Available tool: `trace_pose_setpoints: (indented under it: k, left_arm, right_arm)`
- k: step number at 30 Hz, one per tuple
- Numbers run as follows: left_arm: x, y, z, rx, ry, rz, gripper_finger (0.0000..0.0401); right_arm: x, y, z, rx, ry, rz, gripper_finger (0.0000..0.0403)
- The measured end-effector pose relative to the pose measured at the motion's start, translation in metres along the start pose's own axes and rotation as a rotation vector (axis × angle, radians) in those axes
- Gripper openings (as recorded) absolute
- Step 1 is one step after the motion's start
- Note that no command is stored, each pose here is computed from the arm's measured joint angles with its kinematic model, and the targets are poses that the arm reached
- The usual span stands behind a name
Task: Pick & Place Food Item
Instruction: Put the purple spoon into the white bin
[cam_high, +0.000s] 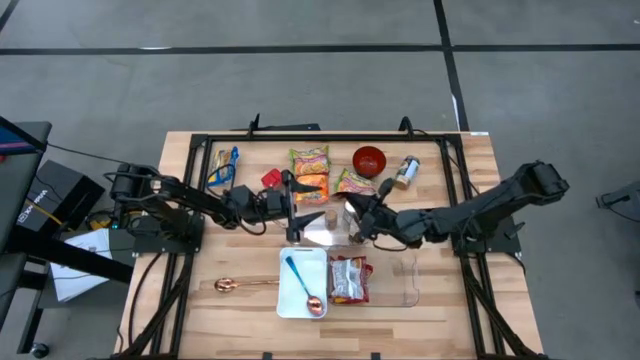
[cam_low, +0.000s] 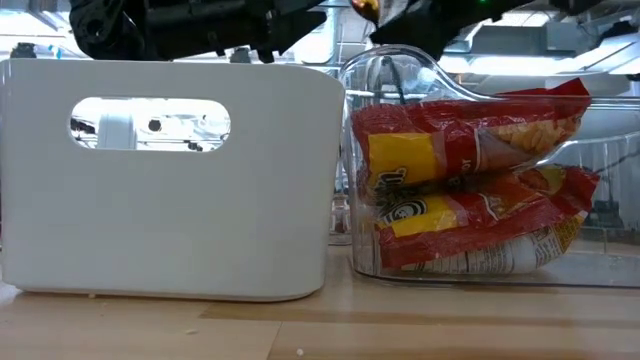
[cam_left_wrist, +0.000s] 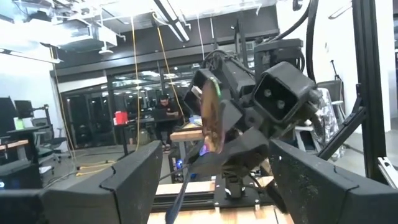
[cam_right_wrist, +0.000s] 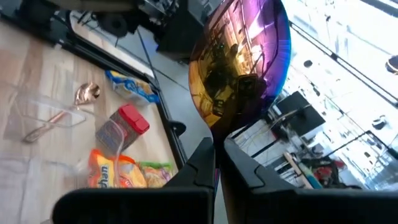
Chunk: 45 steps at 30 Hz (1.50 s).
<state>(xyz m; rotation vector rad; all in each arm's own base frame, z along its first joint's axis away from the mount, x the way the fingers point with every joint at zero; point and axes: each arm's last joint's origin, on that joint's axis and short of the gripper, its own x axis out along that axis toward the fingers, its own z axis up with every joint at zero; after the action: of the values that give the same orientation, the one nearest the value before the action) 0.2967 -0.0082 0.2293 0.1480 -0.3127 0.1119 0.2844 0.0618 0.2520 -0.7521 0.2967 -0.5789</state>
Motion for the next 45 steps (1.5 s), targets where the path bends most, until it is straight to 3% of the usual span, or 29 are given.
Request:
trace_pose_setpoints:
  k: [8, 26, 38, 45]
  left_arm:
    - [-0.001, -0.005, 0.001, -0.005, -0.002, -0.015, 0.0285]
    - [0.000, -0.001, 0.000, -0.054, 0.005, 0.033, 0.0283]
    - [0.000, -0.001, 0.000, -0.079, 0.001, 0.004, 0.0209]
    - [0.000, -0.001, 0.000, -0.079, 0.001, 0.004, 0.0184]
  right_arm:
    - [0.017, 0.015, -0.010, -0.041, 0.014, 0.008, 0.0001]
    - [0.019, 0.010, -0.008, 0.026, -0.009, -0.008, 0.0004]
    - [0.020, 0.012, -0.003, 0.116, -0.122, 0.079, 0.0004]
    - [0.023, 0.011, -0.005, 0.159, -0.130, 0.095, 0.0004]
